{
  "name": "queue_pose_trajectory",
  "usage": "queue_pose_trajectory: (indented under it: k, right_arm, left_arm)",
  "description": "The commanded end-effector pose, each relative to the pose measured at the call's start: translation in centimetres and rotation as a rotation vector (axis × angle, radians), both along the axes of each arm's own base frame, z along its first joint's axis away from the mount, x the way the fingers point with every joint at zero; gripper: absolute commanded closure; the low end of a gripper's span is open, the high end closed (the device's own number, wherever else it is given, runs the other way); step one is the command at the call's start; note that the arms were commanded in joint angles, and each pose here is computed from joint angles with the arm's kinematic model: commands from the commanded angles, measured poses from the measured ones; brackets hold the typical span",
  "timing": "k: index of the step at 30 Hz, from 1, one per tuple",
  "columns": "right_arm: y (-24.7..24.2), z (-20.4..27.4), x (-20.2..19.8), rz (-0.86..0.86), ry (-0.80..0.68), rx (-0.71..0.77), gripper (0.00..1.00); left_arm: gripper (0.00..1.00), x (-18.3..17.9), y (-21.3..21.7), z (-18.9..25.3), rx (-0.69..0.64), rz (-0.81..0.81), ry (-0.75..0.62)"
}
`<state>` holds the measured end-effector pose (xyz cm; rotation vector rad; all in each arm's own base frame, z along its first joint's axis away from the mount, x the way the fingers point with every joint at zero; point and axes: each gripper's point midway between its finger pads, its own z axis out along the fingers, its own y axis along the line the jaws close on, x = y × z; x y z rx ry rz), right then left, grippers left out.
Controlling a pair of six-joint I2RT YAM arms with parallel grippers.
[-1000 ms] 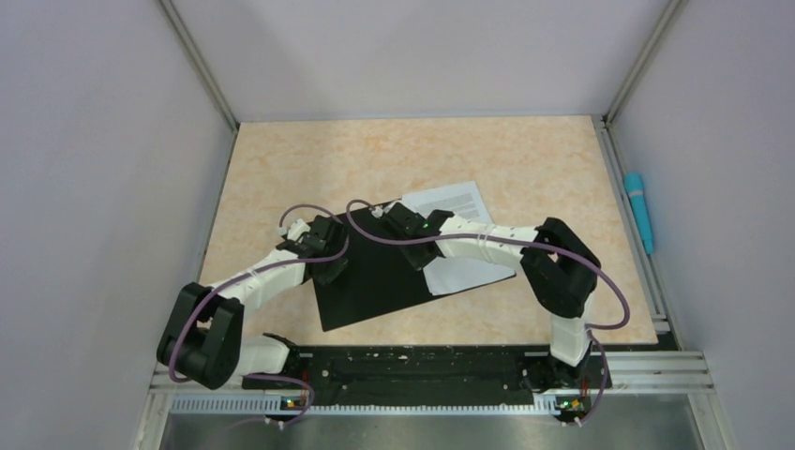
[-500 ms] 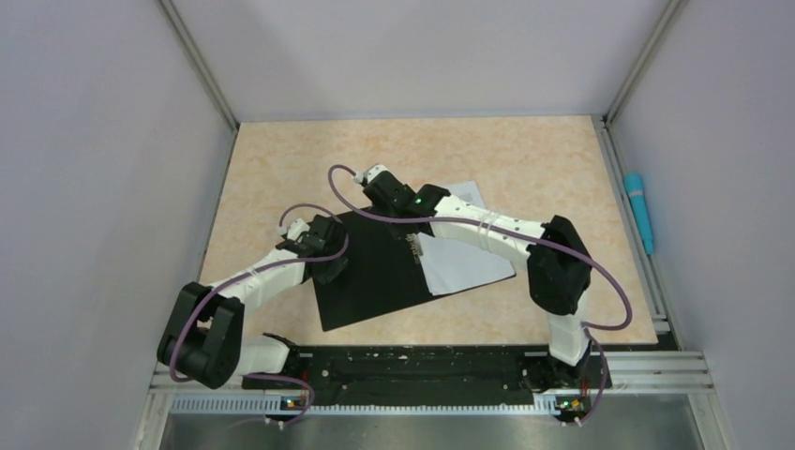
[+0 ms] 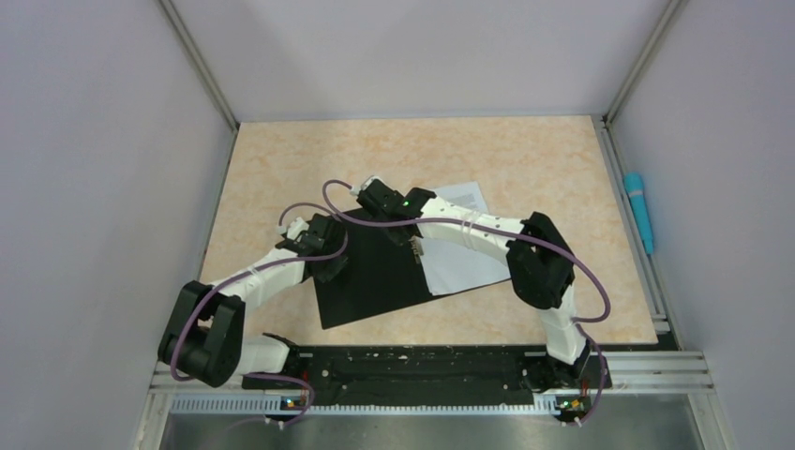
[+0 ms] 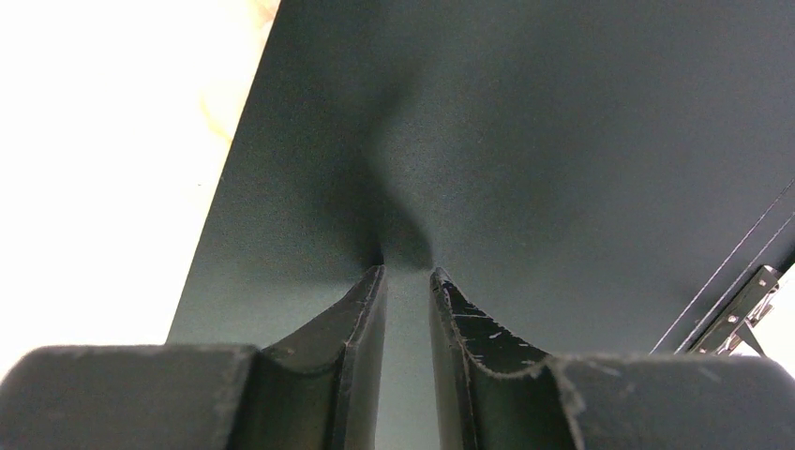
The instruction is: Put the files into the folder
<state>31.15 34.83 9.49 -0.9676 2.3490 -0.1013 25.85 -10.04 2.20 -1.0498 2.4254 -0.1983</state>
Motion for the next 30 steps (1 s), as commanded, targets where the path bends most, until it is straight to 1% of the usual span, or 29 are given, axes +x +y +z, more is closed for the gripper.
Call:
queue_pose_trajectory:
  k: [1,12,22,30]
  right_arm:
    - [0.5,2.1,0.6,-0.004,-0.069,-0.012,0.85]
    - [1.0,1.4,-0.2,0.017,-0.052,-0.022,0.86]
    - [0.0,0.8,-0.4,0.004,-0.058,-0.064,0.88]
    - [-0.3,0.1,-0.6,0.006,-0.048,-0.083,0.89]
  left_arm:
    - [0.71,-2.8,1.3,-2.9,0.049,-0.006,0.124]
    - [0.71,-2.8,1.3,-3.1,0.044,-0.003,0.129]
    - [0.71,-2.7,1.3,-3.1,0.04,0.004,0.131]
    - [0.7,-2.7,1.4,-3.1,0.034,0.009,0.138]
